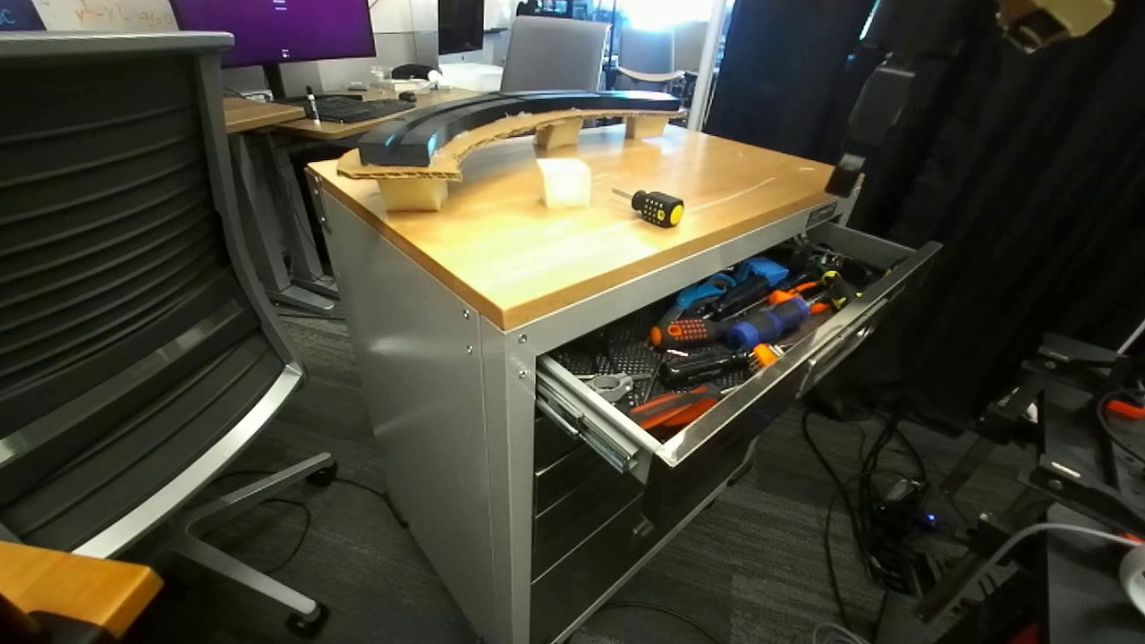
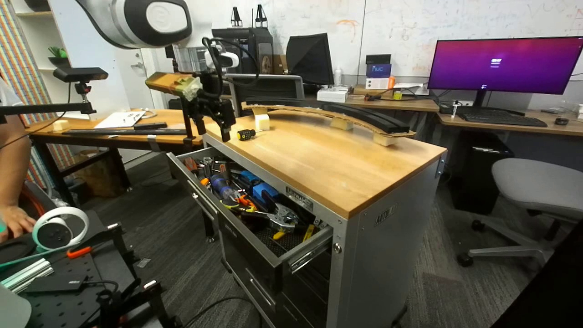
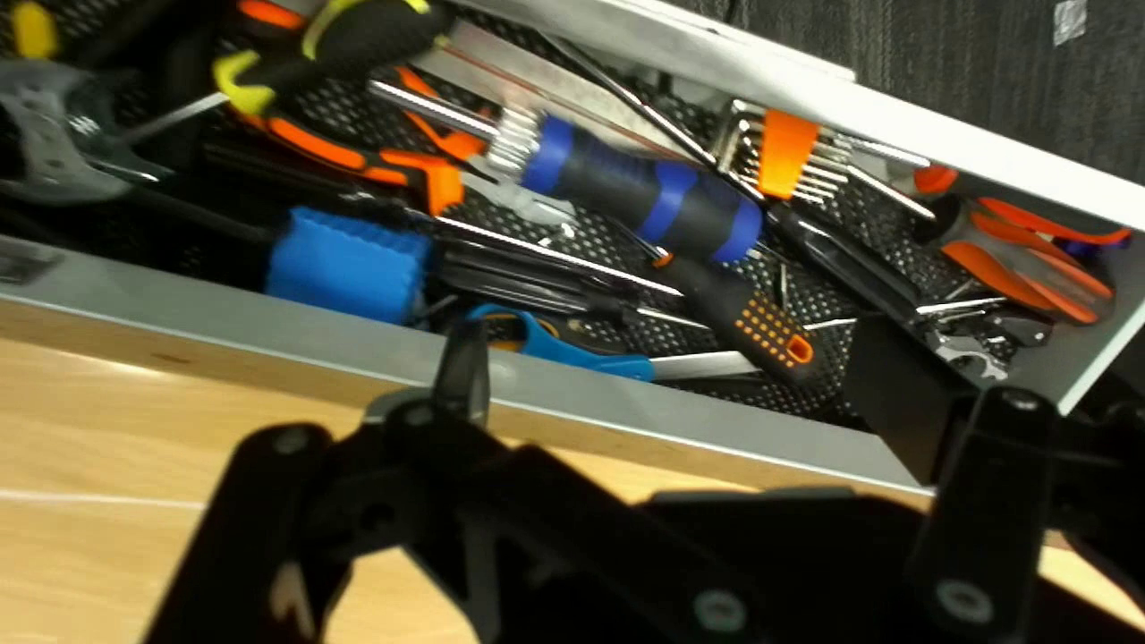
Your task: Put the screwdriver in the drawer than close the drawer
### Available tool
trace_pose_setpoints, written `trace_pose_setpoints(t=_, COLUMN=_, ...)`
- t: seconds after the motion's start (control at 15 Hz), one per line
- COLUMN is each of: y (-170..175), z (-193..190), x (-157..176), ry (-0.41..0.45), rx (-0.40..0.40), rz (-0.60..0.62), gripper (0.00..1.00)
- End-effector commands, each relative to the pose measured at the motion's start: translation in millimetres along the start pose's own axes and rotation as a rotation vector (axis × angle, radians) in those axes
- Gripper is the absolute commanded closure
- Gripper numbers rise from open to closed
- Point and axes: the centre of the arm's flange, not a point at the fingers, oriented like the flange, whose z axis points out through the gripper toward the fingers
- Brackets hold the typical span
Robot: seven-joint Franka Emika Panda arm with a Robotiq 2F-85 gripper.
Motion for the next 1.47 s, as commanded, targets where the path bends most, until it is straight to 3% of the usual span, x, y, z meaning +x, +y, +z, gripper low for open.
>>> trace_pose_setpoints(t=0.0, y=-49, z=29, x=58, ry=0.100, rx=-0.023, rz=0.054, gripper=0.00)
trace_pose_setpoints(t=0.27, y=-77, z=35, x=97, ry=0.282, rx=-0.091, rz=0.141, gripper=0.00)
trace_pose_setpoints(t=0.47, y=-62, z=36, x=118, ry=0.362, rx=-0.182, rz=0.193, gripper=0.00)
trace_pose_setpoints(t=0.6, y=-51, z=41, x=126, ry=0.368, rx=-0.202, rz=0.236, gripper=0.00)
trace_pose_setpoints(t=1.07, y=-70, z=79, x=128, ry=0.277, rx=-0.103, rz=0.308, gripper=0.00)
trace_pose_setpoints(t=1.13, y=-71, z=81, x=128, ry=0.289, rx=-0.114, rz=0.315, gripper=0.25)
trace_pose_setpoints(t=1.2, y=-69, z=80, x=129, ry=0.310, rx=-0.130, rz=0.309, gripper=0.26)
trace_pose_setpoints(t=1.4, y=-62, z=76, x=129, ry=0.361, rx=-0.194, rz=0.305, gripper=0.49)
